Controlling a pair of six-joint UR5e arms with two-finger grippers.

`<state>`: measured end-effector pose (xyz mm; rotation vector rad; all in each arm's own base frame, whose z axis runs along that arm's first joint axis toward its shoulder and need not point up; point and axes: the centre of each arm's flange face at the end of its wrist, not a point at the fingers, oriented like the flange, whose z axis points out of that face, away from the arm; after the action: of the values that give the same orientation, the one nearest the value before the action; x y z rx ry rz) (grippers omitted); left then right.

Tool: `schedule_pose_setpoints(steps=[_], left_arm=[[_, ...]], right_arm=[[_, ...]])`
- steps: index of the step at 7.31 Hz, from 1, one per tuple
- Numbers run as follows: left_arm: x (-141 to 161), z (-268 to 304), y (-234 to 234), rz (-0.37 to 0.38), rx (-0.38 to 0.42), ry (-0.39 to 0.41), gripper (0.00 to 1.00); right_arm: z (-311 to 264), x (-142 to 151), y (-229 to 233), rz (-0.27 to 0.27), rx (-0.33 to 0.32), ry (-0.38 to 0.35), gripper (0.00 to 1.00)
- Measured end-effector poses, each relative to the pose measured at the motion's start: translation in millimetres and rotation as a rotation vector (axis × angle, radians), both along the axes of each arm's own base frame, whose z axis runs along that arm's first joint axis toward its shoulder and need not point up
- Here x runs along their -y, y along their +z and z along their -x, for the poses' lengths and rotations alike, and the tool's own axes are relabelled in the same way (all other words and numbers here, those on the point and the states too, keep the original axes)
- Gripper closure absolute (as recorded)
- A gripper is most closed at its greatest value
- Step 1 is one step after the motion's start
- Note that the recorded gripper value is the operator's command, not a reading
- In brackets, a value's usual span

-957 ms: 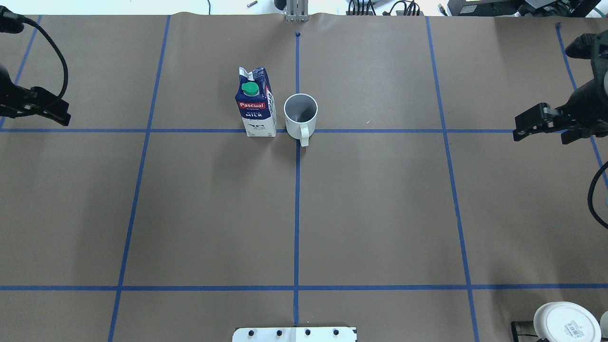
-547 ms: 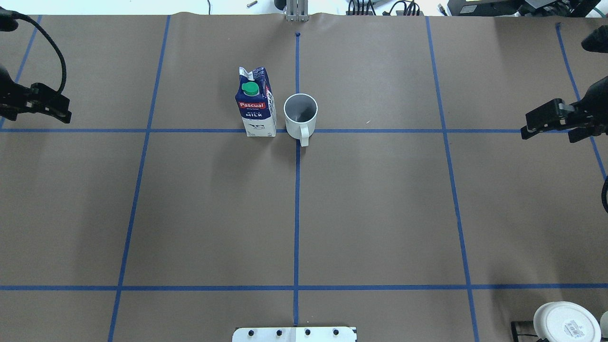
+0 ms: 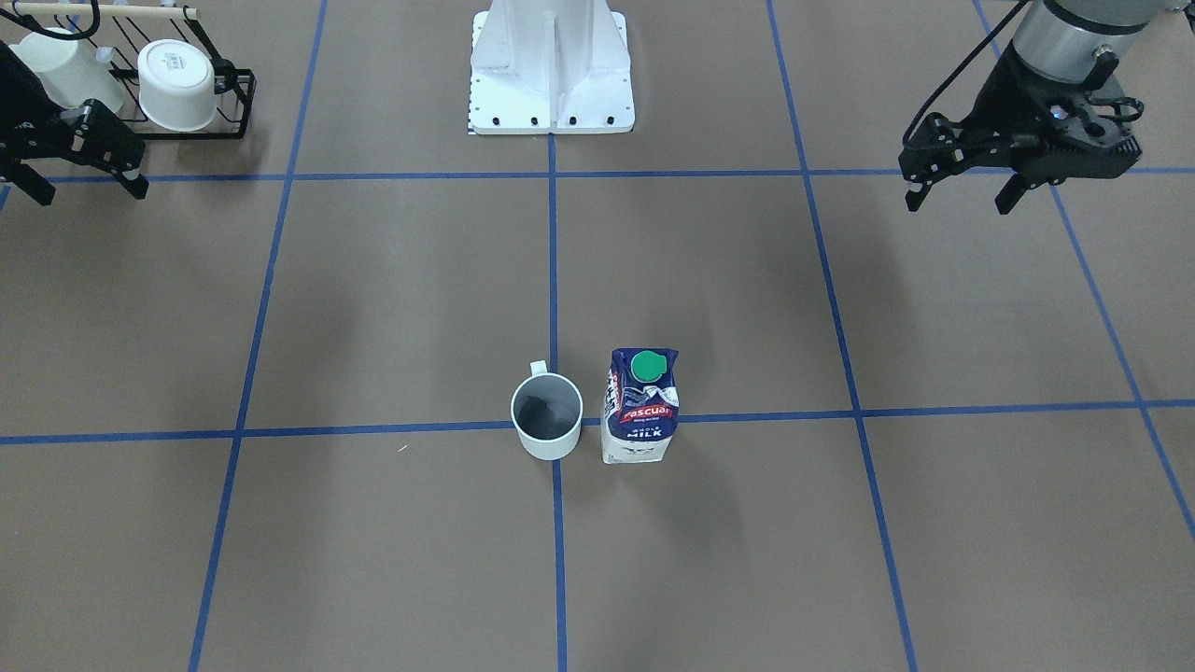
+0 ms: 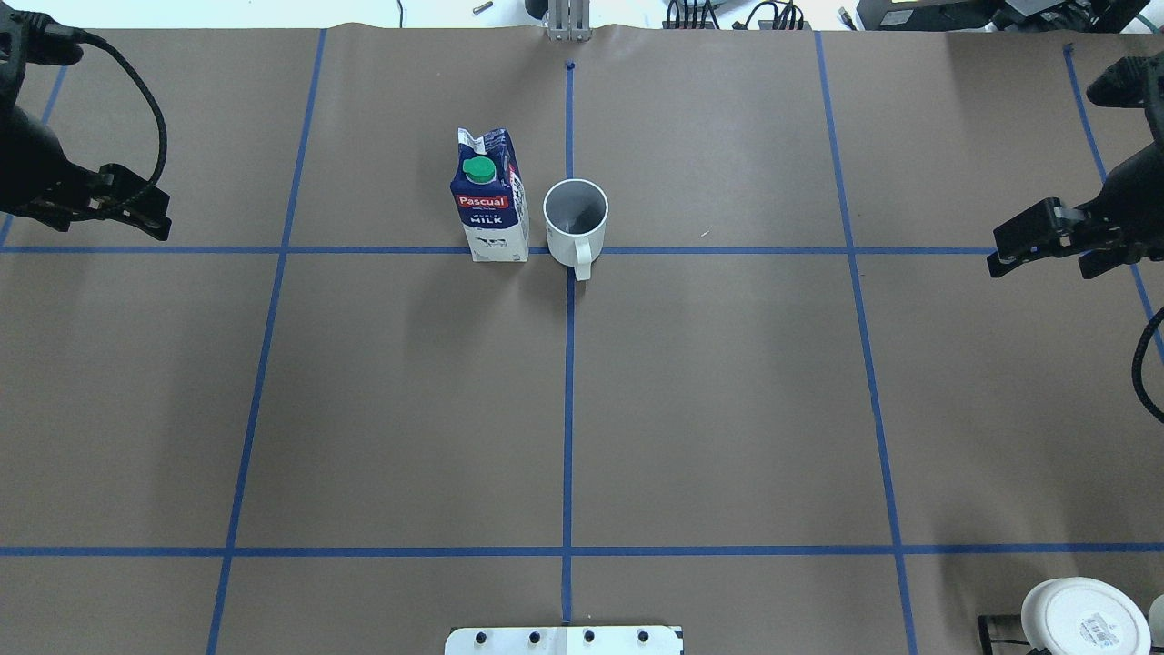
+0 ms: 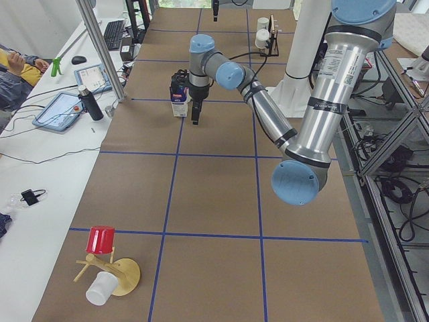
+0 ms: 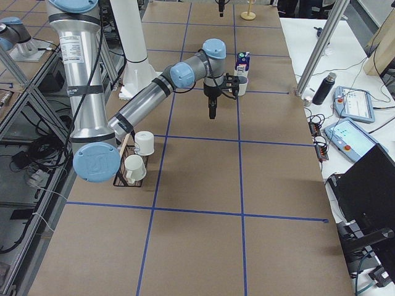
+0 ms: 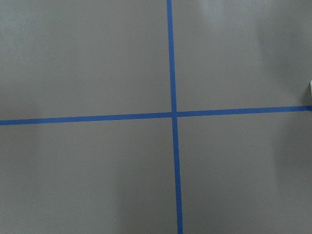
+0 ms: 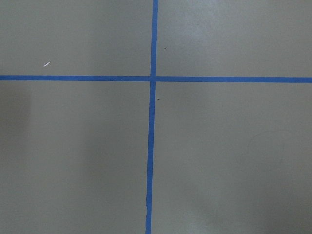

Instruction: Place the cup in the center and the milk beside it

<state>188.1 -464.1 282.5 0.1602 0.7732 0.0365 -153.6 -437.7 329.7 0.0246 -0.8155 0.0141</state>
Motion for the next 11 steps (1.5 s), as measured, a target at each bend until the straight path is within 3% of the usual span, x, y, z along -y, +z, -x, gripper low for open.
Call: schedule_pose_setpoints(steps=[2,11], left_arm=[[-1.7,-0.7,-0.7,-0.004,-0.002,0.006,0.02],[-0.9,-3.8,-1.8,0.003,-0.007,0.005,0.02]], right_arm=[[2.7,2.4,-10.2,0.037,-0.02,-0.014,0.0],[9.6,2.4,-9.2,0.032,-0.028,-0.051,0.0]])
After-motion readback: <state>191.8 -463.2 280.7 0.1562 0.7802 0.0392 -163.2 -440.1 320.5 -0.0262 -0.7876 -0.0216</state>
